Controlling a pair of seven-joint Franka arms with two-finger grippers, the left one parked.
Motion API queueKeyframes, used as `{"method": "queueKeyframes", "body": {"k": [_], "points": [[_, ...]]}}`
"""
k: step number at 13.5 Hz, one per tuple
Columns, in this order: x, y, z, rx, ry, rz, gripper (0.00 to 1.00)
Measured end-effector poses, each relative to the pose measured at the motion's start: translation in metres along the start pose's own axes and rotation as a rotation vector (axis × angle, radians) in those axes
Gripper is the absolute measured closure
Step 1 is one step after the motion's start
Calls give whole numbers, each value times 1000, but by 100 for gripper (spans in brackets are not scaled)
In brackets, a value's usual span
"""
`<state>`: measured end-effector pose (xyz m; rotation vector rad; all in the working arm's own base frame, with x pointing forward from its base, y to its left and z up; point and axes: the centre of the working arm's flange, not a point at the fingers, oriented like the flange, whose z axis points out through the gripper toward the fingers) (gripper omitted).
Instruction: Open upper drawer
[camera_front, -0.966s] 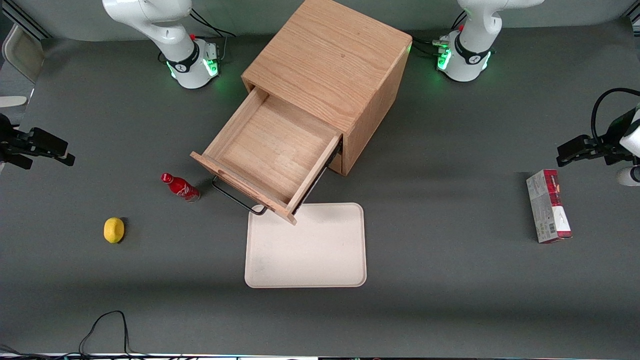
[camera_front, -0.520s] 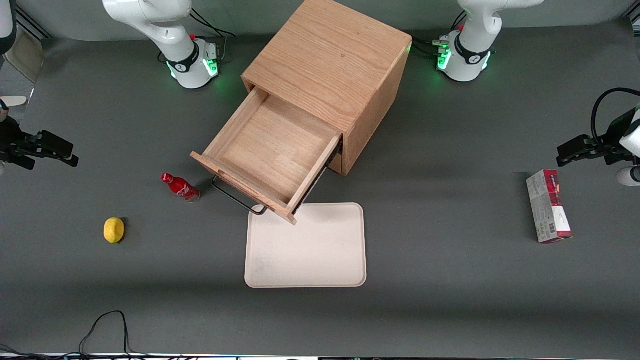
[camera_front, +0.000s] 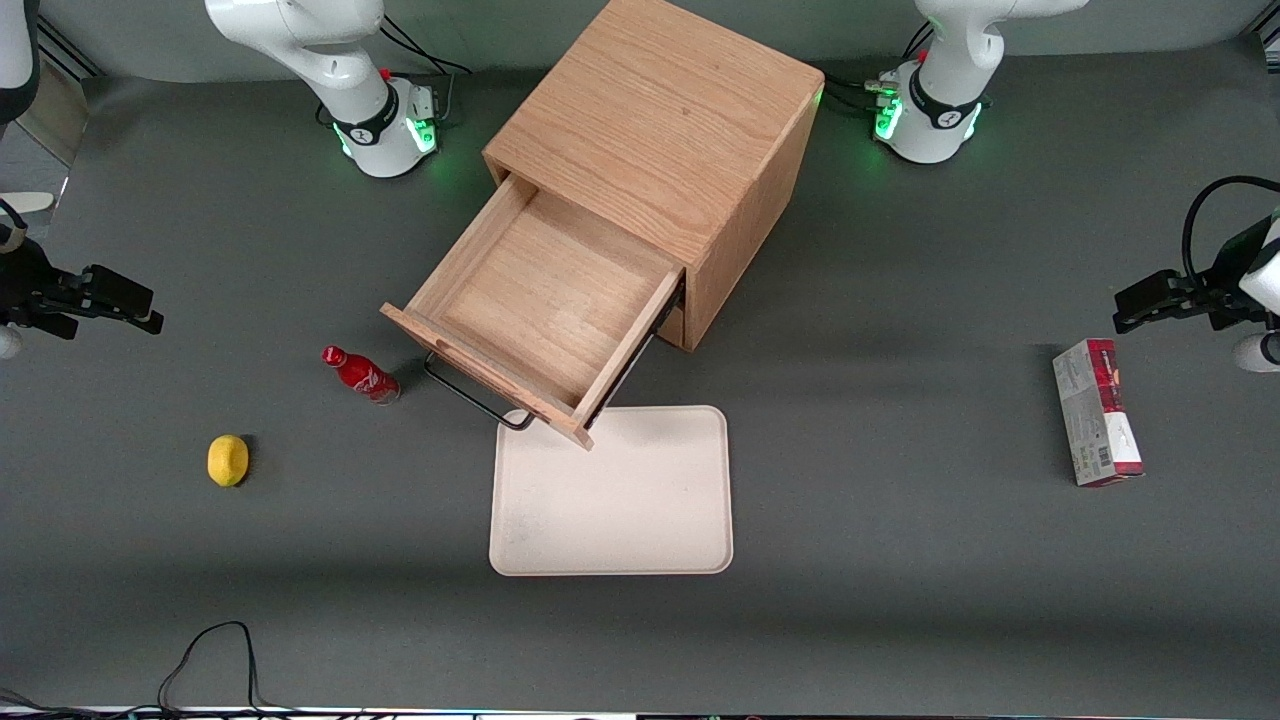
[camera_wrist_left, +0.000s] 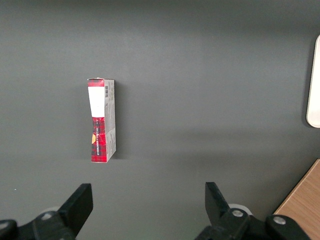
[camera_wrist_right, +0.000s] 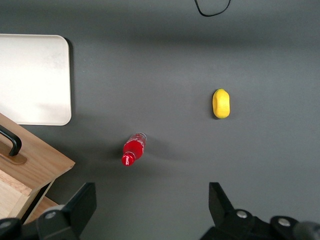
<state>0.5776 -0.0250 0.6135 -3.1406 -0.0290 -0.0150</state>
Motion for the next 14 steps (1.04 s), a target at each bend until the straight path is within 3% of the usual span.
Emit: {"method": "queueKeyframes", "body": {"k": [14], "points": [[0,4,-1,-10,6,6,0]]}}
